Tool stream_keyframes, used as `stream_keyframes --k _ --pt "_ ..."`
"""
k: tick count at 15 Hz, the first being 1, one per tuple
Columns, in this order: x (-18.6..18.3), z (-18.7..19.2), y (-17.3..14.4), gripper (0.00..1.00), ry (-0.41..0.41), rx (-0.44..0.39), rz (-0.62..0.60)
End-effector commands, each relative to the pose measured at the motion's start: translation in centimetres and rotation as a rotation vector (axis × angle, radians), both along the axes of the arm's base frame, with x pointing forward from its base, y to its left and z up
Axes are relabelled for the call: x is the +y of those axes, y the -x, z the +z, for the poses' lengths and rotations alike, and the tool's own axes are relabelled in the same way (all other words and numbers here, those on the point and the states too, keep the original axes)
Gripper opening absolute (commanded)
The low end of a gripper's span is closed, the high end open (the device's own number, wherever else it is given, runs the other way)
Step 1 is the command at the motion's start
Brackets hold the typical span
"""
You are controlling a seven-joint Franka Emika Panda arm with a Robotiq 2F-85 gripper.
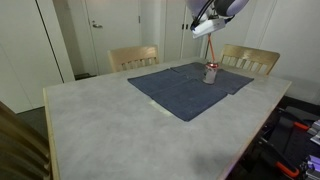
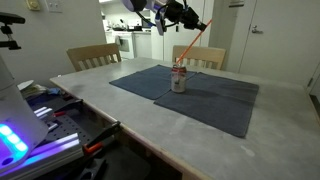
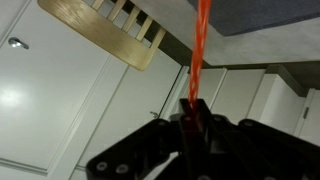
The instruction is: Pick up the straw from the table and put it in the can.
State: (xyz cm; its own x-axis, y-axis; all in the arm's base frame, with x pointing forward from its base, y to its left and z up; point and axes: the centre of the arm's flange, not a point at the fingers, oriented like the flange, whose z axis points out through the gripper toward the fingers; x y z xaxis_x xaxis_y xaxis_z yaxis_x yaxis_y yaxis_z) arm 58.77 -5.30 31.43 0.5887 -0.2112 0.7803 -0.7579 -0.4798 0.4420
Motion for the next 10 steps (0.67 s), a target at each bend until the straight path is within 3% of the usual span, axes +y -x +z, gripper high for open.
stream_keyframes --k 1,10 --pt "0.25 -0.42 -0.37 0.02 -0.015 0.035 -0.022" --pt "0.49 -1.02 -0.51 0.02 -0.018 0.012 -0.037"
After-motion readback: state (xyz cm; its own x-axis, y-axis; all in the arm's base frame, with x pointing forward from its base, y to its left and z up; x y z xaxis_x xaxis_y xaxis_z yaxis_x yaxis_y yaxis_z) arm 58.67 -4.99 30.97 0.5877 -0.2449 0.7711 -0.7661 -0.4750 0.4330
